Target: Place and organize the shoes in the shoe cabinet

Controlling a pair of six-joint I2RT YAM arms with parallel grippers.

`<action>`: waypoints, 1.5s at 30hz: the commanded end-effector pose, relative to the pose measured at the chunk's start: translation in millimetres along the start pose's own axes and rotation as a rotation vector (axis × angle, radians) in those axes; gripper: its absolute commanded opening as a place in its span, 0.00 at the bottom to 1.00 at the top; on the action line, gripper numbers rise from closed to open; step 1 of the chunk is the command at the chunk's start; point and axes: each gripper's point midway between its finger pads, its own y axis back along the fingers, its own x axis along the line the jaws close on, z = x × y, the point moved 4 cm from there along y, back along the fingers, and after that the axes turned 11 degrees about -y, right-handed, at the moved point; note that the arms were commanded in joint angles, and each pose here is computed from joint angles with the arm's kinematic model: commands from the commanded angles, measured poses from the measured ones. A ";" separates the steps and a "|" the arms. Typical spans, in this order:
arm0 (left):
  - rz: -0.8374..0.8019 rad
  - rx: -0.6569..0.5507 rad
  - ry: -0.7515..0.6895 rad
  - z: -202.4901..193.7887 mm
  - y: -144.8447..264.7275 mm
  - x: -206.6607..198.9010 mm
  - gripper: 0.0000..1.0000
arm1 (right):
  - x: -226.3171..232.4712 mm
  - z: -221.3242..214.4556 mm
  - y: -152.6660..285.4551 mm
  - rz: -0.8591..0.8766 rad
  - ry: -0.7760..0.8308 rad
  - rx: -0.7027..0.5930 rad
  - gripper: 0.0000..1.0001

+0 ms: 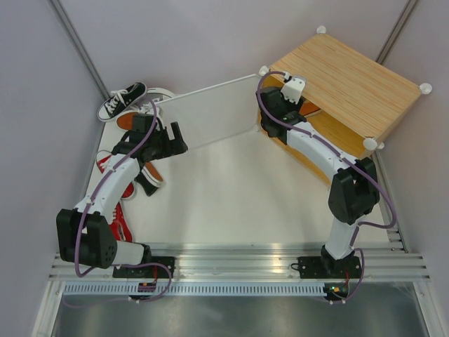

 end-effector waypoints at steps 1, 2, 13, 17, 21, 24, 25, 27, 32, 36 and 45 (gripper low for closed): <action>-0.022 -0.047 0.024 9.6 10.9 -4.3 0.99 | 3.5 11.0 -6.4 -0.023 -0.044 -0.031 0.57; -0.022 -0.047 0.024 9.7 10.4 -4.3 0.99 | 2.8 12.1 -8.9 -0.028 -0.046 -0.031 0.57; -0.018 -0.051 0.021 9.8 12.4 -3.8 0.99 | -2.0 5.6 -20.5 -0.008 -0.013 0.001 0.13; -0.015 -0.054 0.019 10.4 12.8 -3.4 0.99 | -8.2 11.4 -26.6 0.002 0.015 -0.008 0.00; -0.015 -0.056 0.017 10.9 13.5 -3.5 0.99 | -10.9 27.3 -32.8 0.053 0.023 -0.026 0.01; -0.012 -0.055 0.017 10.4 13.2 -3.0 0.99 | -11.1 36.5 -39.5 0.082 0.065 -0.051 0.01; -0.013 -0.053 0.019 10.1 12.8 -3.2 0.99 | -10.5 39.9 -40.8 0.084 0.067 -0.063 0.01; -0.014 -0.055 0.017 10.7 13.0 -3.2 0.99 | -11.7 44.9 -44.1 0.100 0.089 -0.067 0.01; -0.012 -0.053 0.019 11.0 11.9 -2.6 0.99 | -13.7 56.0 -44.9 0.160 0.076 -0.074 0.01; -0.014 -0.035 0.033 9.9 5.8 -2.8 0.99 | -14.5 45.5 -42.5 0.194 0.057 -0.046 0.01; -0.012 -0.017 0.050 6.9 0.9 -0.8 0.99 | -26.0 49.8 -36.8 0.210 0.087 -0.123 0.01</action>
